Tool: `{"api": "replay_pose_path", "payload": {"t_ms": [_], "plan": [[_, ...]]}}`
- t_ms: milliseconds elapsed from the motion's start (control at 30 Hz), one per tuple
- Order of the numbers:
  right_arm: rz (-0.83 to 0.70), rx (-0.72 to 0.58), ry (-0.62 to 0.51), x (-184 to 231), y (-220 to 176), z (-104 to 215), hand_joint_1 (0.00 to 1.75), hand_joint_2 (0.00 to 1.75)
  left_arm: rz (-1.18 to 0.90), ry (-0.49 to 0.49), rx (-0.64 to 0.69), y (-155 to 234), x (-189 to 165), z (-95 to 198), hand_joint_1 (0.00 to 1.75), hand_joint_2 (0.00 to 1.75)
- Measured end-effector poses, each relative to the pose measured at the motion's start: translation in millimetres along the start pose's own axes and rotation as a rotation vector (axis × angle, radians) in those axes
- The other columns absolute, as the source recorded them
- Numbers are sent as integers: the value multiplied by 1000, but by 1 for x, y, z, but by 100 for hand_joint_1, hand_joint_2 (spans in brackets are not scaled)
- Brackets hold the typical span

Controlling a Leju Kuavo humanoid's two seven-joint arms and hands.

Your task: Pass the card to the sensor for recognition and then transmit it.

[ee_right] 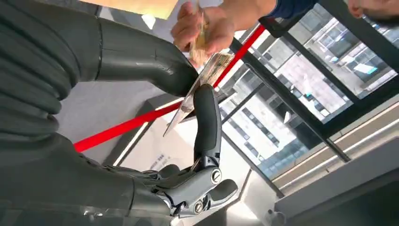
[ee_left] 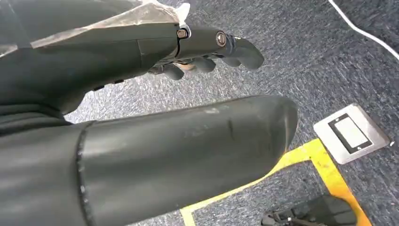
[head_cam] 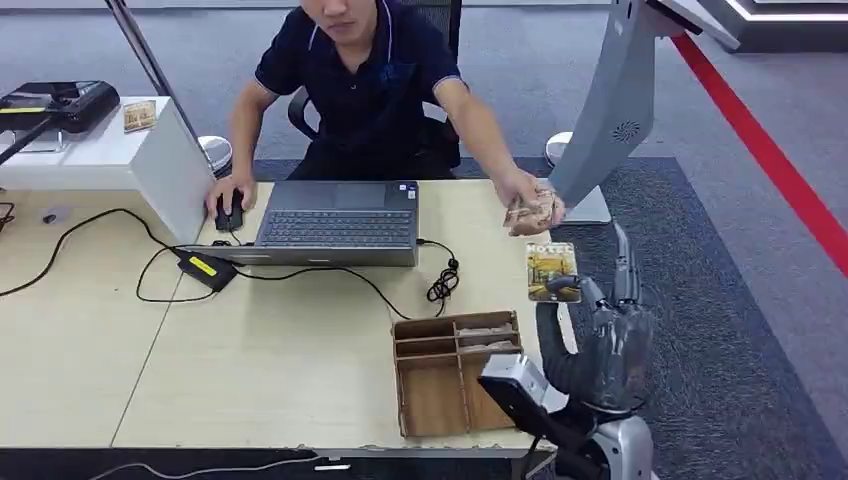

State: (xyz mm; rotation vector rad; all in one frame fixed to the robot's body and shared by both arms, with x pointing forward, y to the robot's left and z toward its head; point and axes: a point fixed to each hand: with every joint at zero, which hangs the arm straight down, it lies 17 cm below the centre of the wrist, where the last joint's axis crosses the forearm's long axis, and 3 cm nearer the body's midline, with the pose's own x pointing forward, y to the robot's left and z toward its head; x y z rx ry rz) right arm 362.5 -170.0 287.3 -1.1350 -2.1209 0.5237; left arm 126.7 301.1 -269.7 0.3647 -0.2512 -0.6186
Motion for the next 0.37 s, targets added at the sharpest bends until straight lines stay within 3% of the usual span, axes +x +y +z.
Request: {"api": "replay_pose_path", "payload": {"t_ms": [367], "plan": [[-62,39,-5,8,37,-18,175,175,-21,-10,-3,0,2,0,0,0]]}}
